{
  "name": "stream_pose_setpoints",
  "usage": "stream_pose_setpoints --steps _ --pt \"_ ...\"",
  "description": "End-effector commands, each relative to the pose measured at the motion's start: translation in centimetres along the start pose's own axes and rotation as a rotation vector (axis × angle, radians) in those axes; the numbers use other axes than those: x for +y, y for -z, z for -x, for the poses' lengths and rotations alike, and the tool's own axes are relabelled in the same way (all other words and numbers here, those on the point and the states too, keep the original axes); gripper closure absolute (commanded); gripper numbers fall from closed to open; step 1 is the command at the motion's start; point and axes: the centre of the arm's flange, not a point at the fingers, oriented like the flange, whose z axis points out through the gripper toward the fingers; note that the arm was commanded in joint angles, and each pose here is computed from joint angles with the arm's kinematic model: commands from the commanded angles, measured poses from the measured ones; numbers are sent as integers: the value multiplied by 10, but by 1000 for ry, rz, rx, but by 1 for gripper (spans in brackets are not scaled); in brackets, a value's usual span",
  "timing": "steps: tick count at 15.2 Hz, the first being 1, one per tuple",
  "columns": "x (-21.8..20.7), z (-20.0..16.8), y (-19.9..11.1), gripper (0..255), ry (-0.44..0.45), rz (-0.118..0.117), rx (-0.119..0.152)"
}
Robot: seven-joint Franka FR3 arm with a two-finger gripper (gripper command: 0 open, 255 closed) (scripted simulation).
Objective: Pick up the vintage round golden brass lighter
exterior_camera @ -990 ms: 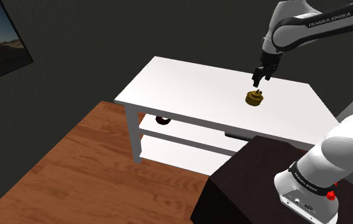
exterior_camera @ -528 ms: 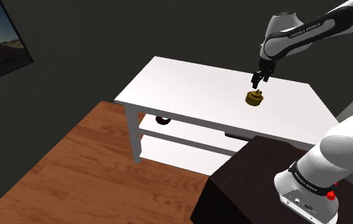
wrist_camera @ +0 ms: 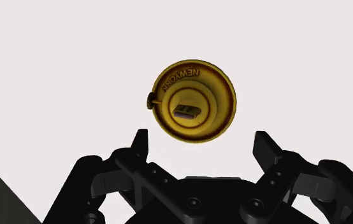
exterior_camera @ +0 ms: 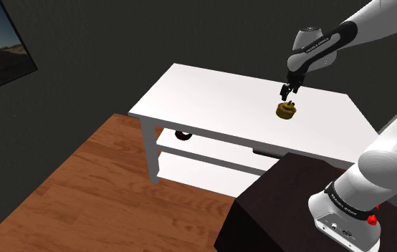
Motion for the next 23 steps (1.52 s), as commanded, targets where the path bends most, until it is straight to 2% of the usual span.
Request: stream_pose_setpoints --steps 1,9,10,19,23 --pt "8 0 -12 0 1 6 1" --pt "0 -1 -46 0 1 6 1" --pt "-1 -1 -46 255 1 6 1" --pt "0 -1 -46 255 1 6 1" --pt "5 0 -26 255 1 6 1"
